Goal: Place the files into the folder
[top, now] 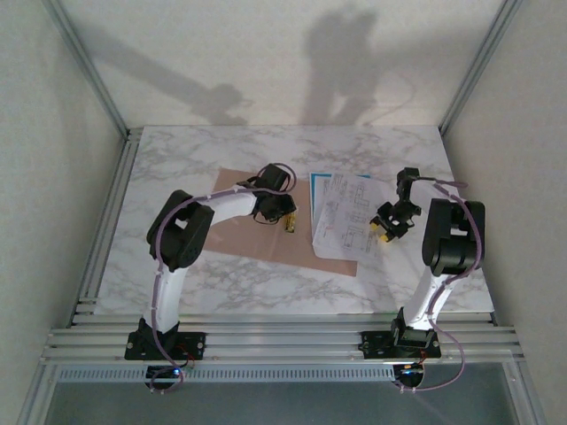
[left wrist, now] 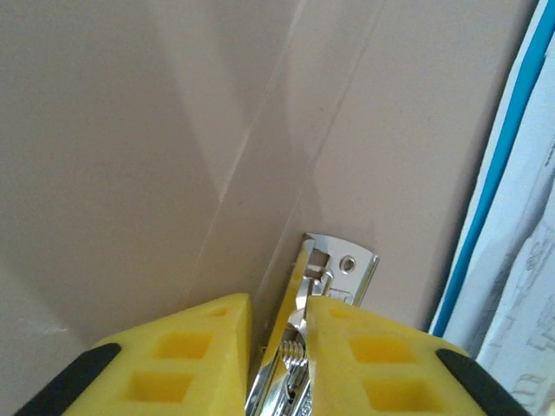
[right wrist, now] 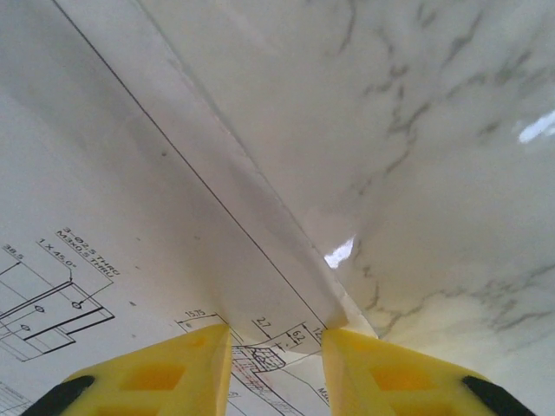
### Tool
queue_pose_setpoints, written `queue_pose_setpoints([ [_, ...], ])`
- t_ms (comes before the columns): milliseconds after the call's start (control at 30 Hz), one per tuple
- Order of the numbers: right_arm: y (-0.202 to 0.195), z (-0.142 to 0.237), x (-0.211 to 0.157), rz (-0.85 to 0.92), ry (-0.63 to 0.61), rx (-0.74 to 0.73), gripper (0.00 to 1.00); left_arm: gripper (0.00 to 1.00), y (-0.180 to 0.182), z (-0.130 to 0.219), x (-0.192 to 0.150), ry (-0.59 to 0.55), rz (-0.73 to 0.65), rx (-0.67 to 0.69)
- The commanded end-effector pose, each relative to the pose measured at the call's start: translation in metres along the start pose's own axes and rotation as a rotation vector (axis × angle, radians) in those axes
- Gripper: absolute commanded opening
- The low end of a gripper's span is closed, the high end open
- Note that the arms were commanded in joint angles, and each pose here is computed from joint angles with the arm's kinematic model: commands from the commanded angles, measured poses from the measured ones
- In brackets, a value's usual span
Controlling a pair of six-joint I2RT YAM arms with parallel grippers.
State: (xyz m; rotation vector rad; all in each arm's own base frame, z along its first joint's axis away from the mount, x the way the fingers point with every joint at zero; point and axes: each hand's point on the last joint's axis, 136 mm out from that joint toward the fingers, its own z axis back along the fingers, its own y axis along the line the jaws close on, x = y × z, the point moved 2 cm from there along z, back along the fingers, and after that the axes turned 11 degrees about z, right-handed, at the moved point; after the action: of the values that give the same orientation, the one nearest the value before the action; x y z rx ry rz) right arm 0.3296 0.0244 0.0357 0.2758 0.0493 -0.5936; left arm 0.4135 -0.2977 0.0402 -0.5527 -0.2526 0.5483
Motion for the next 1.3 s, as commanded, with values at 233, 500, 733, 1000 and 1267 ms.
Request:
queue_pose_setpoints([
  [233,0.0,0.013,-0.022,-0.073,0.026,0.016,0.34,0.17,0.009,0.002,-0.02,0.049,0.185,-0.025],
  [500,0.006,0.032,-0.021,-0.031,-0.01,0.037,0.42,0.17,0.024,0.011,-0.031,0.071,0.279,-0.036],
  [733,0.008,0.04,-0.019,0.003,-0.041,0.043,0.44,0.18,0.012,0.012,-0.023,0.056,0.26,-0.052],
  [1000,0.017,0.045,-0.016,0.041,-0.07,0.085,0.43,0.52,-0.016,0.049,-0.003,-0.054,0.125,-0.047],
  [1267,0.023,0.028,-0.014,0.039,-0.035,0.103,0.29,0.49,-0.071,0.041,-0.029,0.032,-0.1,-0.153],
])
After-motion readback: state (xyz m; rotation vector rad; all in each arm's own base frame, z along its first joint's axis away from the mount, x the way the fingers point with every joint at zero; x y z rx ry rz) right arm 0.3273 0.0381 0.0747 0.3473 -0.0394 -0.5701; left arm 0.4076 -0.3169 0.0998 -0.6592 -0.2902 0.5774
